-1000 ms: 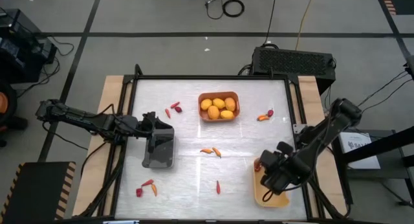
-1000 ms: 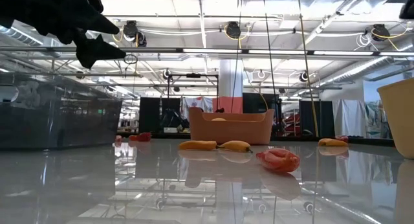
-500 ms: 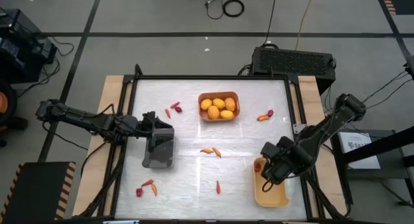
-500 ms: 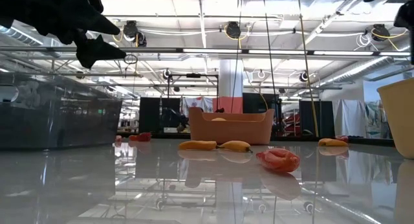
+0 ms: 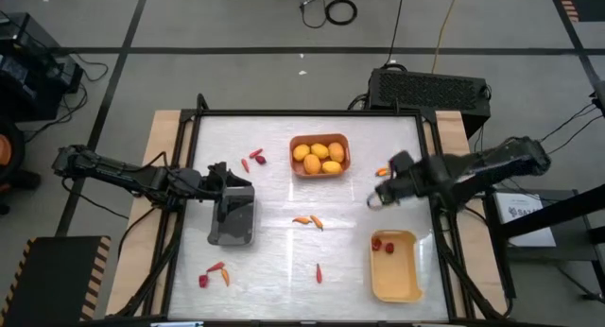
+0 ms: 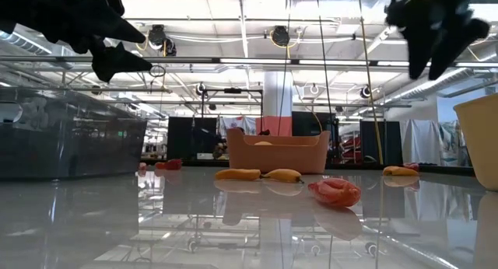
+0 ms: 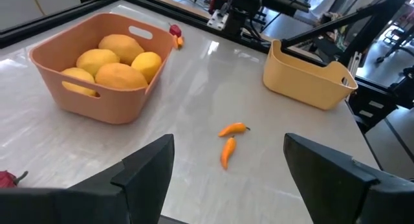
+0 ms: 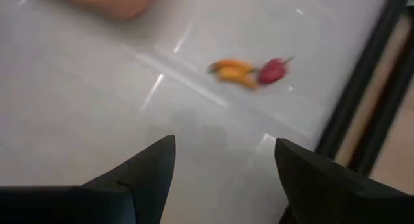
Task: Sort produce into baskets
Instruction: Put the red chili pepper into the yellow bin
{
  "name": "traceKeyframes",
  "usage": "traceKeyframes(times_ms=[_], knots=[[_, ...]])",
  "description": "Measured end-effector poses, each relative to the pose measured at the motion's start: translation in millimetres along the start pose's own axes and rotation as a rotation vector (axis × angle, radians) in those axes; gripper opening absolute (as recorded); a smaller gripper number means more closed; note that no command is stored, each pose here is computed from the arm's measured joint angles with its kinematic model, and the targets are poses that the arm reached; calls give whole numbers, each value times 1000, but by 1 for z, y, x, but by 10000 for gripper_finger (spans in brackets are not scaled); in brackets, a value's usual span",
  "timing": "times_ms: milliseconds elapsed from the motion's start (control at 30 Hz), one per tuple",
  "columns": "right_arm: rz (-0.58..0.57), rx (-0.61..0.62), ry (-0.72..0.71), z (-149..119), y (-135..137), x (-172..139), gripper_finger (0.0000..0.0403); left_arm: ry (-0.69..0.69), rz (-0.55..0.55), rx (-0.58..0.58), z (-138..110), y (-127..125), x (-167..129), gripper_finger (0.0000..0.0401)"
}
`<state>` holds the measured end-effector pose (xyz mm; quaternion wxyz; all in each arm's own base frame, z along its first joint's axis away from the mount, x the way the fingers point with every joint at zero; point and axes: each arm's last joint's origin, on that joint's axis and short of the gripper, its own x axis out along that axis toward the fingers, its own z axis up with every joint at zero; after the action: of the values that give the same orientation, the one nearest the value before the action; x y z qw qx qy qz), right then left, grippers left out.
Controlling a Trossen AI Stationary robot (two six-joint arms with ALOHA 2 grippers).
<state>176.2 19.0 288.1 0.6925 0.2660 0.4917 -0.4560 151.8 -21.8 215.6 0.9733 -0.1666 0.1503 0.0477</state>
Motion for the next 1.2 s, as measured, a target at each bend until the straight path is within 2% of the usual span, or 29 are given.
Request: traceKeyframes(times_ms=[200, 400, 700, 1200], knots=[[-43, 145, -13, 39, -29, 31, 254, 14, 6, 29, -1, 1, 0, 294], [-56, 286, -54, 56, -51, 78, 254, 60, 23, 36, -10, 4, 1, 294], [-67, 417, -65, 55, -67, 132, 254, 74, 3, 32, -13, 4, 1, 294], [-42, 485, -32, 32, -75, 169, 248, 74, 2, 39, -13, 4, 1, 294]])
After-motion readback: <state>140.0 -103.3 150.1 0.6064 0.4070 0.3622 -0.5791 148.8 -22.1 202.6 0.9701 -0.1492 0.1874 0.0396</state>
